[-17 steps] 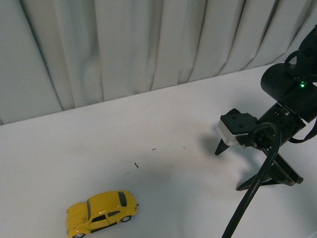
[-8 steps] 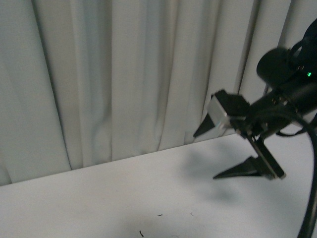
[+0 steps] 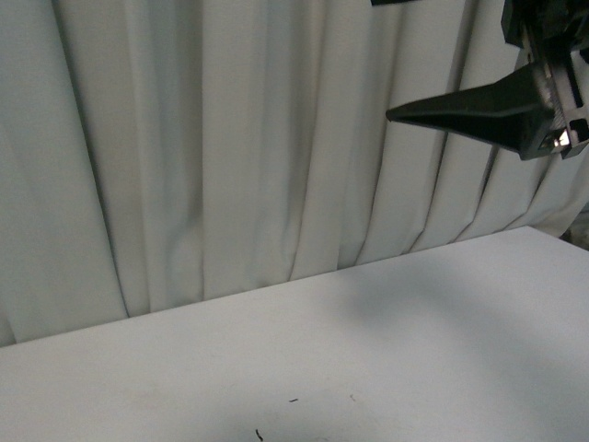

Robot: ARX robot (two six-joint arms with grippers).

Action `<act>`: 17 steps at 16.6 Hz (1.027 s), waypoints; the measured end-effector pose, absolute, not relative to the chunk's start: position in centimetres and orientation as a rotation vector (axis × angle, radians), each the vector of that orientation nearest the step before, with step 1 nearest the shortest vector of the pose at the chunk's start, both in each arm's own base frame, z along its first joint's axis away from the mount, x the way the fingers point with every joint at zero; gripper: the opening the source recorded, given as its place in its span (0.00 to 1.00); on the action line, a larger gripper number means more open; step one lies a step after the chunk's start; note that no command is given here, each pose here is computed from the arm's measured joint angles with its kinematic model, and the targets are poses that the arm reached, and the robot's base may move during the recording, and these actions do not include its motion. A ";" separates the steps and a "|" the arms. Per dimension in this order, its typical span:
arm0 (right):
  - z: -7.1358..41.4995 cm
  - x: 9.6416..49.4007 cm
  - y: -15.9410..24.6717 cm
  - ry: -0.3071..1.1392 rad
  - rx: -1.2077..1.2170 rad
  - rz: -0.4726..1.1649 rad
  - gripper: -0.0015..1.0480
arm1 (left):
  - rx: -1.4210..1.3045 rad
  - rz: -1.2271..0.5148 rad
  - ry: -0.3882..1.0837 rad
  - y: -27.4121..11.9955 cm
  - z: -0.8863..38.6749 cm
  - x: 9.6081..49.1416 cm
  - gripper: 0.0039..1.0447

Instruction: Wind up and store yellow beetle toy

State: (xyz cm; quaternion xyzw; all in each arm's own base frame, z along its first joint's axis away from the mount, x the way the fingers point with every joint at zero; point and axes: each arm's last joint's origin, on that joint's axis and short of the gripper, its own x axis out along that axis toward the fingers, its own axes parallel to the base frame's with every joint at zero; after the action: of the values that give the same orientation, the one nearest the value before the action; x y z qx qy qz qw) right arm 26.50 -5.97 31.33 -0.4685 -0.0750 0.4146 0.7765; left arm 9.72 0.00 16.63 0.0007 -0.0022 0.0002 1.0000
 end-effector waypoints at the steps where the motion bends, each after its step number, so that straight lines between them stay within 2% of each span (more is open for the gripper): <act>1: 31.5 25.8 -5.1 -0.176 -1.065 0.789 0.89 | 0.001 0.000 -0.004 0.0 16.6 9.7 0.94; 2: 30.4 23.9 -3.7 -0.071 -1.019 0.497 0.77 | 0.001 0.000 -0.004 0.0 16.6 9.7 0.94; 3: 29.0 21.6 -2.2 -0.046 -0.825 0.291 0.65 | 0.001 0.000 -0.004 0.0 16.6 9.7 0.94; 4: 28.6 20.6 -1.9 -0.043 -0.717 0.214 0.60 | 0.001 0.000 -0.004 0.0 16.6 9.7 0.94; 6: 26.3 17.3 -0.6 -0.012 -0.314 0.032 0.40 | 0.001 0.000 -0.004 0.0 16.6 9.7 0.94; 9: 22.6 15.0 0.1 0.003 -0.057 0.007 0.05 | 0.002 0.001 -0.004 0.0 16.6 9.7 0.94; 10: 21.9 14.5 0.1 0.002 -0.040 0.007 0.02 | 0.002 0.001 -0.004 0.0 16.6 9.7 0.94; 17: 19.0 12.6 0.1 -0.001 -0.018 0.006 0.02 | 0.002 0.001 -0.004 0.0 16.6 9.7 0.94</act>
State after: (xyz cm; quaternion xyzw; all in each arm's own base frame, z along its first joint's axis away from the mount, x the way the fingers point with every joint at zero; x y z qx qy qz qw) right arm 12.63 0.05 19.04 -0.0089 -0.0005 0.0032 1.0000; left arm 9.72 0.00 16.63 0.0009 -0.0022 0.0004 1.0000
